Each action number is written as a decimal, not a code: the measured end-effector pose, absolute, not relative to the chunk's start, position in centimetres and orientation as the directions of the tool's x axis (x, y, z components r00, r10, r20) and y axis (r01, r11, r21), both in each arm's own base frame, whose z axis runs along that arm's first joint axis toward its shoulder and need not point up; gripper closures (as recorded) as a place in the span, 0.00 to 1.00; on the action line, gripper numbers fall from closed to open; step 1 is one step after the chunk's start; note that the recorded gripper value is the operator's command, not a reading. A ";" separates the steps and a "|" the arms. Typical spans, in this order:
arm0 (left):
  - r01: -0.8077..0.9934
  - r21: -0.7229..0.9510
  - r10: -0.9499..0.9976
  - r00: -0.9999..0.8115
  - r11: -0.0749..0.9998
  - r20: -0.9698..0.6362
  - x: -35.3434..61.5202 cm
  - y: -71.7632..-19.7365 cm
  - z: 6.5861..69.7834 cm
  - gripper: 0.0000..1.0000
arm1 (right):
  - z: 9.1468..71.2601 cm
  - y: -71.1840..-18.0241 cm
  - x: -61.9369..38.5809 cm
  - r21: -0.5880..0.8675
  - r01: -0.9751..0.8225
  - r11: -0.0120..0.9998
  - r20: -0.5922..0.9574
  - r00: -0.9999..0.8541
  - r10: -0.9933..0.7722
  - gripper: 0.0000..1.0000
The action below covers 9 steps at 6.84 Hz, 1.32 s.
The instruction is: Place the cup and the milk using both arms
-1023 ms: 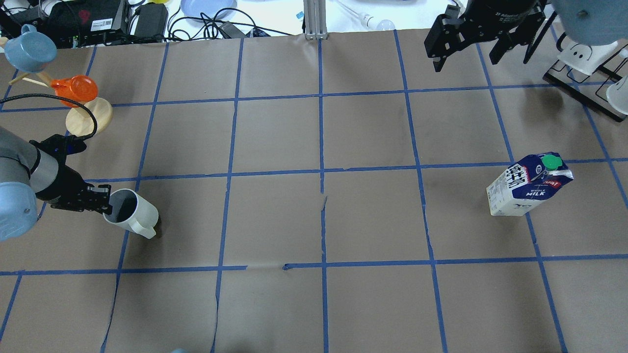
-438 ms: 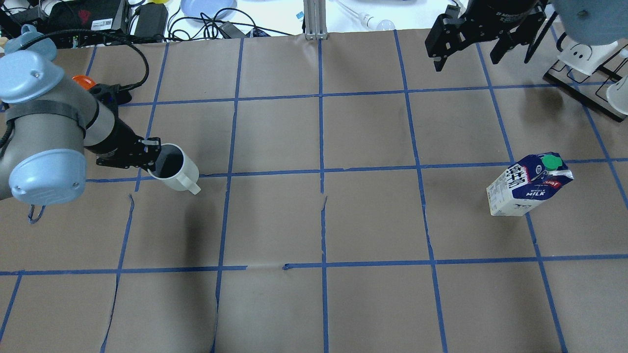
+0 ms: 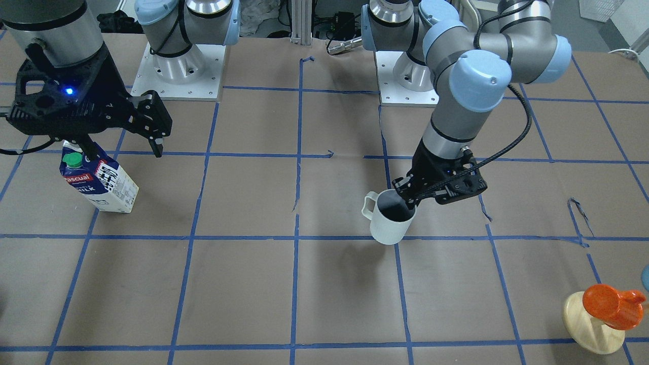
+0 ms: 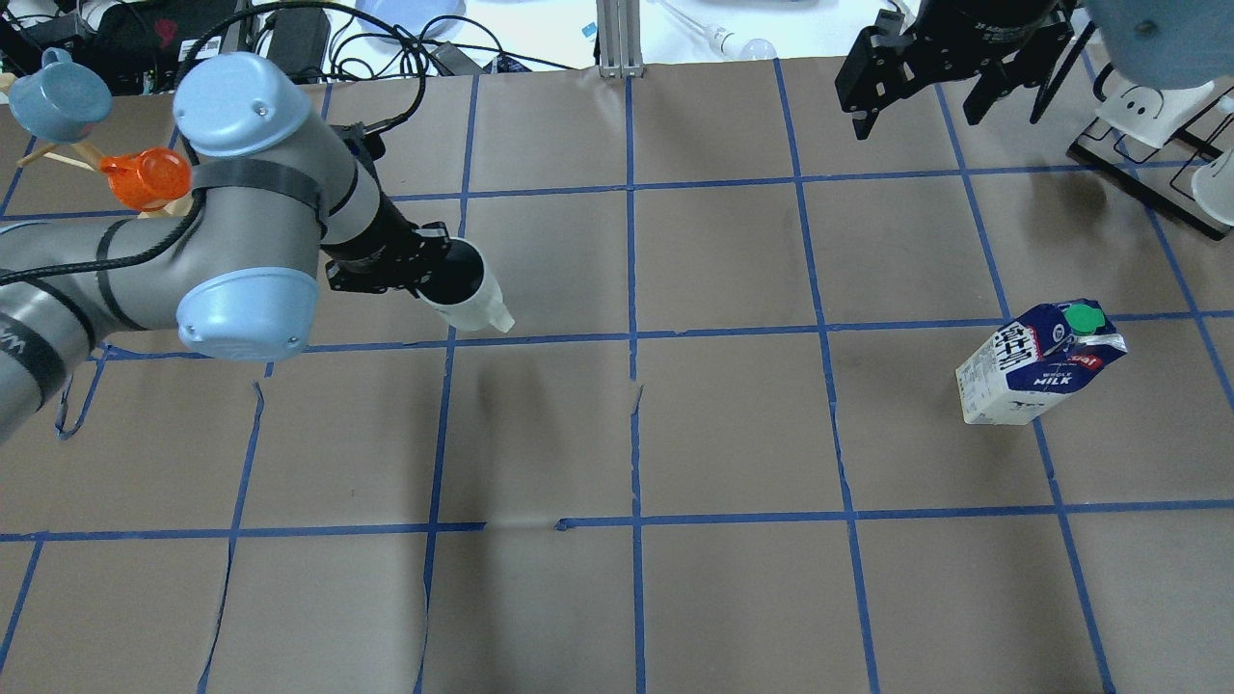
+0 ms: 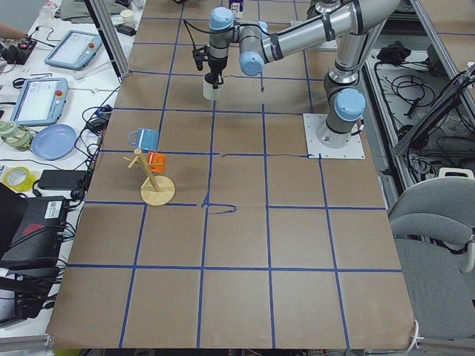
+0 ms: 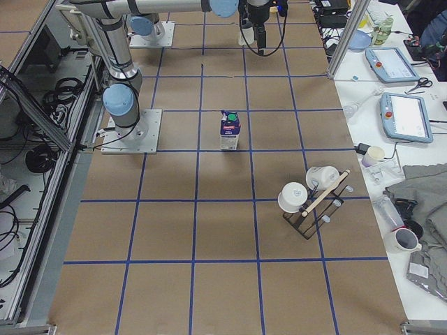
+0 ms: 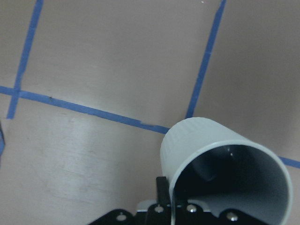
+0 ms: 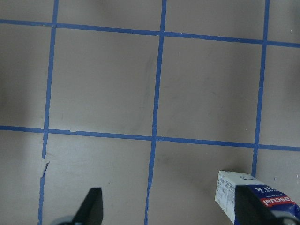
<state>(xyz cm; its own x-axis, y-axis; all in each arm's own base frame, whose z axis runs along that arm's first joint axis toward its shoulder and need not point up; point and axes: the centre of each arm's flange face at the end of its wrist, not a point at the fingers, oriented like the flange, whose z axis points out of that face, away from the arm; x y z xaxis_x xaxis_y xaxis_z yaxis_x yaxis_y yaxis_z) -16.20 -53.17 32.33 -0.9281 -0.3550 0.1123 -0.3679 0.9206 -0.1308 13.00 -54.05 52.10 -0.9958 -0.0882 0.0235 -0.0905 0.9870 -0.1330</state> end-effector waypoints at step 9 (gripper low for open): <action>-0.488 -0.138 -0.462 -0.867 0.862 0.186 -30.3 -60.9 27.0 1.00 | 51.5 -54.4 12.1 -0.112 -0.080 0.990 0.033 -0.997 -0.077 0.00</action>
